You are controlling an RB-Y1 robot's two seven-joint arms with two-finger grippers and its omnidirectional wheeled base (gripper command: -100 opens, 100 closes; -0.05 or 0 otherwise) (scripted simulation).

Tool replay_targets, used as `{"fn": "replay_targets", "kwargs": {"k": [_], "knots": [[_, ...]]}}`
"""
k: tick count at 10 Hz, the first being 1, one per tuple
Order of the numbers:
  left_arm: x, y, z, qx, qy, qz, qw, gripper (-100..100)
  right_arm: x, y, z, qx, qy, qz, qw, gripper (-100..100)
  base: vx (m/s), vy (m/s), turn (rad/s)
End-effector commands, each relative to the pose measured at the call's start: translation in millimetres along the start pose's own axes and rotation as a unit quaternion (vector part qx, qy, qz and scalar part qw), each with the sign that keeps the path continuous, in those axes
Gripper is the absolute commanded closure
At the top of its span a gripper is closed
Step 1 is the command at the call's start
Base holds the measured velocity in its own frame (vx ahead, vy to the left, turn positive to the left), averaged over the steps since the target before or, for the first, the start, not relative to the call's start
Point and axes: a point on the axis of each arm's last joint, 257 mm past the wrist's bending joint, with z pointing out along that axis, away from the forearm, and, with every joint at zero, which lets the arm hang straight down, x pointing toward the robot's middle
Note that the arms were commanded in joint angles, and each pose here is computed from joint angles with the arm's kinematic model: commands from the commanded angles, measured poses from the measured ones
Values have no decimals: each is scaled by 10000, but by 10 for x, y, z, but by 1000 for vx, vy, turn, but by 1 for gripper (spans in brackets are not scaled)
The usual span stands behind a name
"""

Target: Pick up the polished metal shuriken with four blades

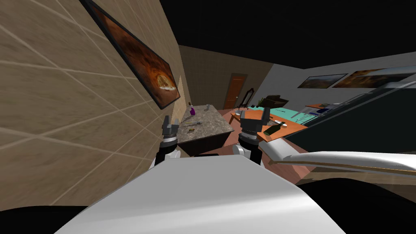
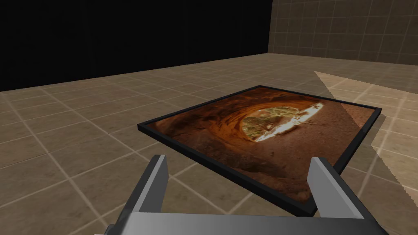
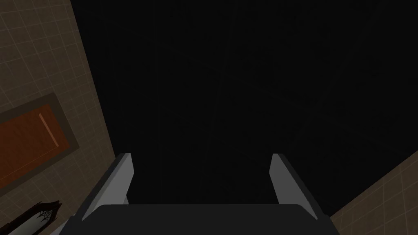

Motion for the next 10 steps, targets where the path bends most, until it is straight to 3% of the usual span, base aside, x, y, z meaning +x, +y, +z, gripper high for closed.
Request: {"fn": "replay_targets", "kwargs": {"k": [1,6,7,9,10], "knots": [[57,55,52,-16,179,-38,9998,-100,0,0,0,0,0,0,10000,0,-11,-10,68],[224,439,257,-309,760,-179,9965,-100,0,0,0,0,0,0,10000,0,-13,-20,40],[232,427,272,-284,778,-176,9964,-100,0,0,0,0,0,0,10000,0,-7,-16,7],[264,724,341,-608,1004,-205,9929,-100,0,0,0,0,0,0,10000,0,-8,-25,12],[281,700,383,-554,1023,-208,9930,-100,0,0,0,0,0,0,10000,0,-5,-24,8]]}}
